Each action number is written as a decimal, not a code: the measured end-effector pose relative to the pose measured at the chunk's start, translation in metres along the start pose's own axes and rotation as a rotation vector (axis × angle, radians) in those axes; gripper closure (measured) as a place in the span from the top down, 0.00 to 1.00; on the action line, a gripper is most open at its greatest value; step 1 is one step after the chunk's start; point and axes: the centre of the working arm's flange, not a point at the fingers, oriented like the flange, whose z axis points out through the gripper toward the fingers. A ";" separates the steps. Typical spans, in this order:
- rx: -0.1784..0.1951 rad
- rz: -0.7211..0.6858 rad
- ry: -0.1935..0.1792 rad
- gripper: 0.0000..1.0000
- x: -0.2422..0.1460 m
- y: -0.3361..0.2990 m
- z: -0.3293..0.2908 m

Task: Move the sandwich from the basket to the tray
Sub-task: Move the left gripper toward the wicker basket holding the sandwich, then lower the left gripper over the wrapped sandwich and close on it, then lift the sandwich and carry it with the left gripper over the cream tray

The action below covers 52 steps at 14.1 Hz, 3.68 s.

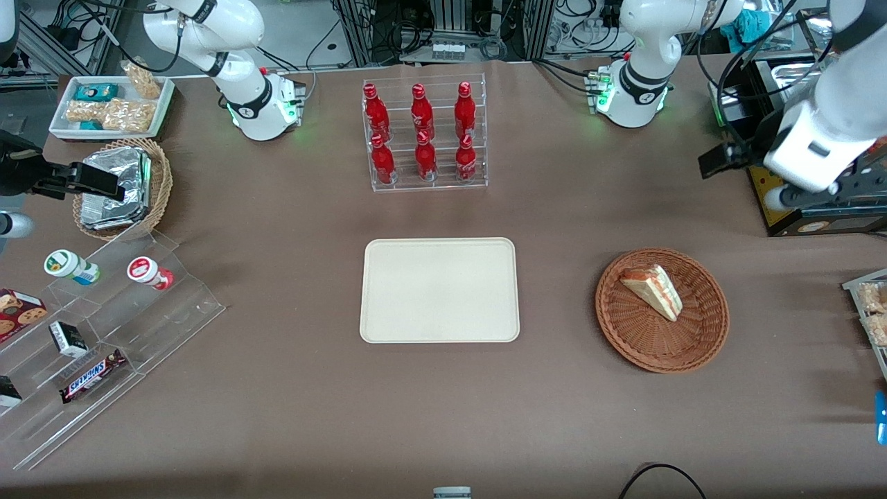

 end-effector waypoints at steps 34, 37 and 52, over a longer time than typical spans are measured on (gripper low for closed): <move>-0.180 -0.593 0.147 0.44 0.124 0.016 0.323; -0.189 -0.583 0.167 0.25 0.124 0.019 0.311; -0.086 0.110 0.173 0.18 -0.046 0.409 0.311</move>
